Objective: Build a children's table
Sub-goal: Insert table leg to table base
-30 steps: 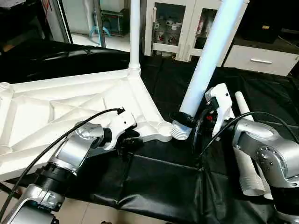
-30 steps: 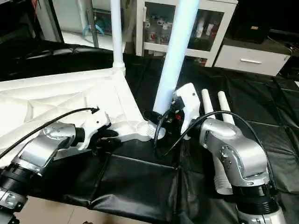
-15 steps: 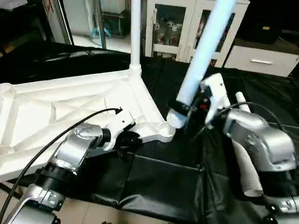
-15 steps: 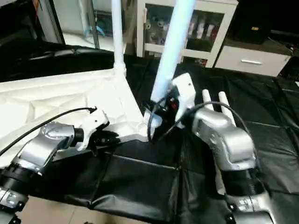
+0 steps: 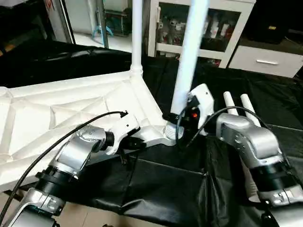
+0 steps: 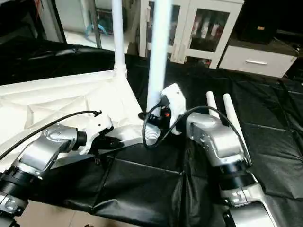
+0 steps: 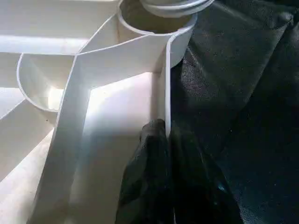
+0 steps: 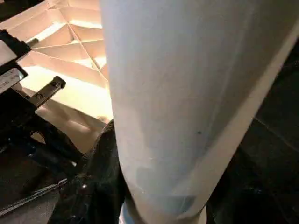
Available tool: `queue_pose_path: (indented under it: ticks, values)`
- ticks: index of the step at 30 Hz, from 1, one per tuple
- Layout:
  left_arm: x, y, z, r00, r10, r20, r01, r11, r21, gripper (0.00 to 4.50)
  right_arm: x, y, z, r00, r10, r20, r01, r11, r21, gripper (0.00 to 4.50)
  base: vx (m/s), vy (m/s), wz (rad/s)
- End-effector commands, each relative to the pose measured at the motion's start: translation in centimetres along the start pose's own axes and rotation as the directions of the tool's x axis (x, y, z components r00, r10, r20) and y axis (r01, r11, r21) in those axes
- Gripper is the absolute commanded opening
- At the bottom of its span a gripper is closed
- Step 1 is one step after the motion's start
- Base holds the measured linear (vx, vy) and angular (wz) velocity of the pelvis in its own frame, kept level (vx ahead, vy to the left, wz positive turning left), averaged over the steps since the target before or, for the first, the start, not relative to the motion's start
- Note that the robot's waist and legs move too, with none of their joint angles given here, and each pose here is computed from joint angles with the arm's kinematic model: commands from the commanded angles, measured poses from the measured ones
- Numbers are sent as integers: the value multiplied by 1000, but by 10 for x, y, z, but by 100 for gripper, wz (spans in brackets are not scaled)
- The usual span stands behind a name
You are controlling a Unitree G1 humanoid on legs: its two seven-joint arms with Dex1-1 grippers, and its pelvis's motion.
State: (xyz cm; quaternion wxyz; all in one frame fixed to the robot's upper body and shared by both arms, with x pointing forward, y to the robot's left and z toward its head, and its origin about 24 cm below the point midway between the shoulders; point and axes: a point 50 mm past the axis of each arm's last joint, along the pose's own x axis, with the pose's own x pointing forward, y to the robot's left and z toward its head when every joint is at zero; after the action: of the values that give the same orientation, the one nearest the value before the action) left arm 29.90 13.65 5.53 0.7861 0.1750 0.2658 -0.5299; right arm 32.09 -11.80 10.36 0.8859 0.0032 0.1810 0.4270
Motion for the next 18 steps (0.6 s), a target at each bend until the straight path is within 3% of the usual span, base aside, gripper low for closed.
queue_pose_path:
  ticks: [1, 10, 18]
  values:
    - [11, -14, -22, 994, -77, -79, 72, 995, -72, 0, 2, -1, 6, 1000, 4, 2, -4, 999, -37, 187, 0, 0, 0]
    - [9, -14, -19, 994, -80, -71, 75, 995, -63, 0, 10, -5, -2, 999, 10, -41, -12, 999, -37, 187, 0, 0, 0]
    - [7, -15, -19, 994, -80, -70, 76, 995, -66, 0, 13, -11, -4, 1000, 6, 8, -7, 999, 37, 187, 0, 0, 0]
